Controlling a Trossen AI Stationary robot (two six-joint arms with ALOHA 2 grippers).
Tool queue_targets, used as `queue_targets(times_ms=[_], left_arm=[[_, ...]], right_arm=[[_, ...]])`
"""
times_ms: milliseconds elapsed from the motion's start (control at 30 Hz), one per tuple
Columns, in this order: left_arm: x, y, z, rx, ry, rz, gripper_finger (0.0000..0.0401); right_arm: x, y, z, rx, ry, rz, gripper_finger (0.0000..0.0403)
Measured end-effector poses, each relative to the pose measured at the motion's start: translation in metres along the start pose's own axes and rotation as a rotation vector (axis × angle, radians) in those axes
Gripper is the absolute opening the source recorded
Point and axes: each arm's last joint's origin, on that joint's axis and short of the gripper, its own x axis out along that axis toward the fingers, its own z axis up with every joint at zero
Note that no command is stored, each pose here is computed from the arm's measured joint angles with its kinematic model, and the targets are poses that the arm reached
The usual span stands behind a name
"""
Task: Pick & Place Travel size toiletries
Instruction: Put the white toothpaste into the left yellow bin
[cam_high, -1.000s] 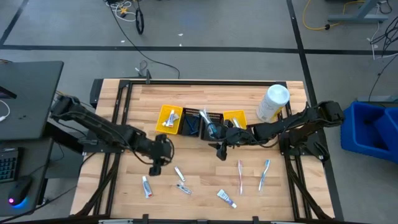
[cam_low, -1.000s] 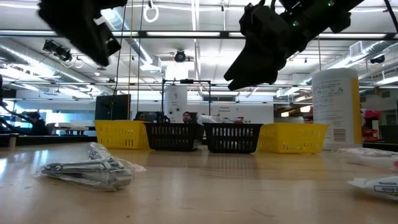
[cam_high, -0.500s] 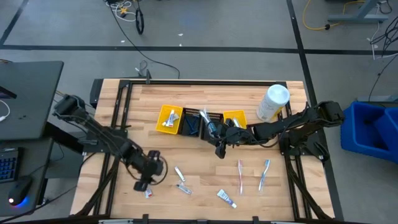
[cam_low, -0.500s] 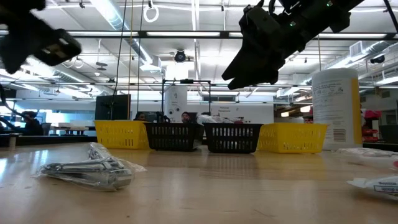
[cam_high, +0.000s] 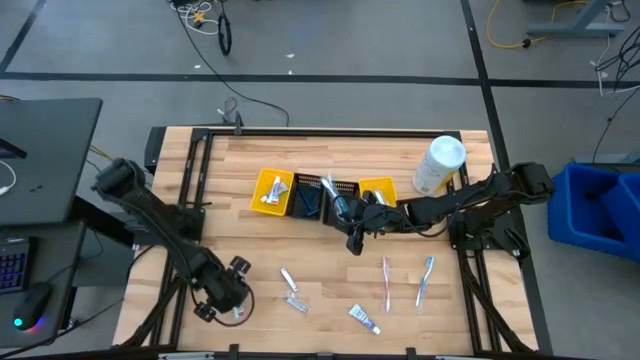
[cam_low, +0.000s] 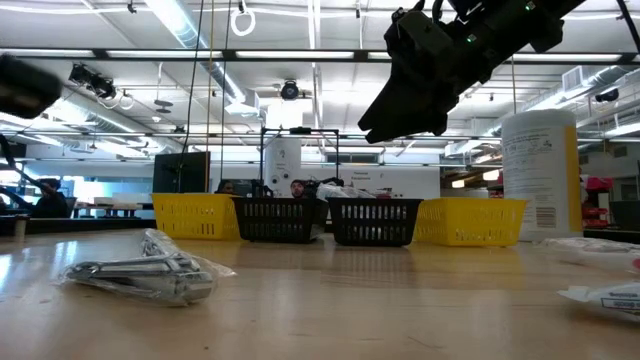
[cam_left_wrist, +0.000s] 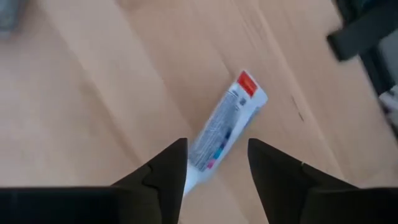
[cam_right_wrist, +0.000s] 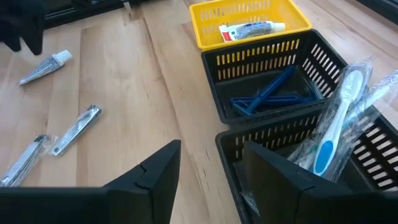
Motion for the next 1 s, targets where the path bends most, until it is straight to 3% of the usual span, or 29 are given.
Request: queue_targets(times_ms=[400,600,800,1000], left_arm=[[0.042,0.001,-0.001,0.209,0.125,0.047,0.0171],[0.042,0.001,0.001,0.209,0.104,0.077,0.0163],[0.043,0.003,0.005,0.201,0.054,0.118,0.0118],[0.042,0.006,0.006,0.105,0.04,0.161,0.0074]], right_arm=[[0.0,0.0,0.0,0.0,0.0,0.0,0.017],[0.0,0.0,0.0,0.0,0.0,0.0,0.0165],[0.0,0.0,0.0,0.0,0.0,0.0,0.0158],[0.0,0.0,0.0,0.001,-0.001,0.0,0.0156]])
